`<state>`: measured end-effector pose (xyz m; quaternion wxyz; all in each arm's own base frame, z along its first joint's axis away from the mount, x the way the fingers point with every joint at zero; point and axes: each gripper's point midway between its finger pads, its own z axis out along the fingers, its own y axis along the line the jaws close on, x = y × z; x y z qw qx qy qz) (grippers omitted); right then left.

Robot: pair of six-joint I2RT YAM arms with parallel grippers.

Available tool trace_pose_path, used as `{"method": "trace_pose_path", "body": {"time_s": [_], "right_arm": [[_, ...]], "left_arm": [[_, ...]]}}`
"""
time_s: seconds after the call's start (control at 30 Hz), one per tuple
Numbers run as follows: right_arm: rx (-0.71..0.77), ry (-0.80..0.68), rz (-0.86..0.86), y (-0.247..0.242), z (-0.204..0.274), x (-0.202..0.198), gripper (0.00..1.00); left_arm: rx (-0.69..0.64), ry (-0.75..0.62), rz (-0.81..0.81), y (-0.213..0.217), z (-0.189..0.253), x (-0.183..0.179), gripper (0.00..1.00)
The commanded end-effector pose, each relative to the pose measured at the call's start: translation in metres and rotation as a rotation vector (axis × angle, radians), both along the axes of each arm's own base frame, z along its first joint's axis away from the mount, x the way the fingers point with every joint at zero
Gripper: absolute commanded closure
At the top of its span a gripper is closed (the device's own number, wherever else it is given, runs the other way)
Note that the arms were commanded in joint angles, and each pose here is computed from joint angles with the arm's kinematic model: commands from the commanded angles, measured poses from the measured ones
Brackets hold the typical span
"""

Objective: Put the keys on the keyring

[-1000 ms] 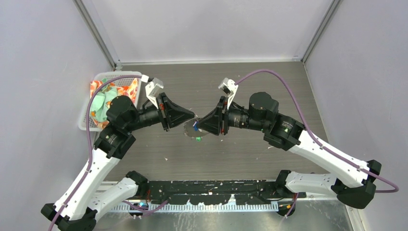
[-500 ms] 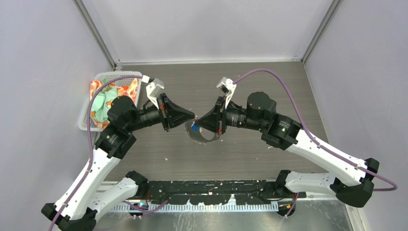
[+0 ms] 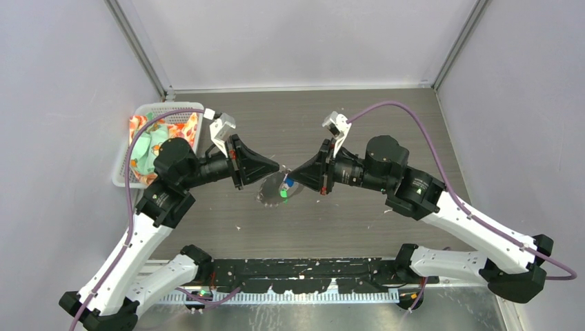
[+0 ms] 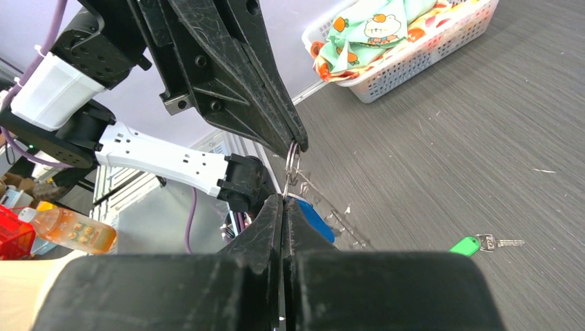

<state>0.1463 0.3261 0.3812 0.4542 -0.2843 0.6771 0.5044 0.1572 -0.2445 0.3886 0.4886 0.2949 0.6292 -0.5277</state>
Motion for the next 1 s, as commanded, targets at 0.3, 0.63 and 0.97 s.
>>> {"method": "trace_pose_path", "body": {"time_s": [0.3,0.63,0.97], "right_arm": [[0.03,-0.02,0.022,0.005,0.014,0.0,0.98],[0.032,0.006,0.033,0.009,0.012,-0.001,0.98],[0.014,0.017,-0.025,-0.011,0.006,-0.003,0.57]], "left_arm": [[-0.029,-0.125,-0.098,0.0,0.021,-0.021,1.0],[-0.011,-0.221,-0.176,0.001,0.017,-0.036,1.0],[-0.015,-0.192,-0.055,0.006,0.017,-0.018,1.0]]}}
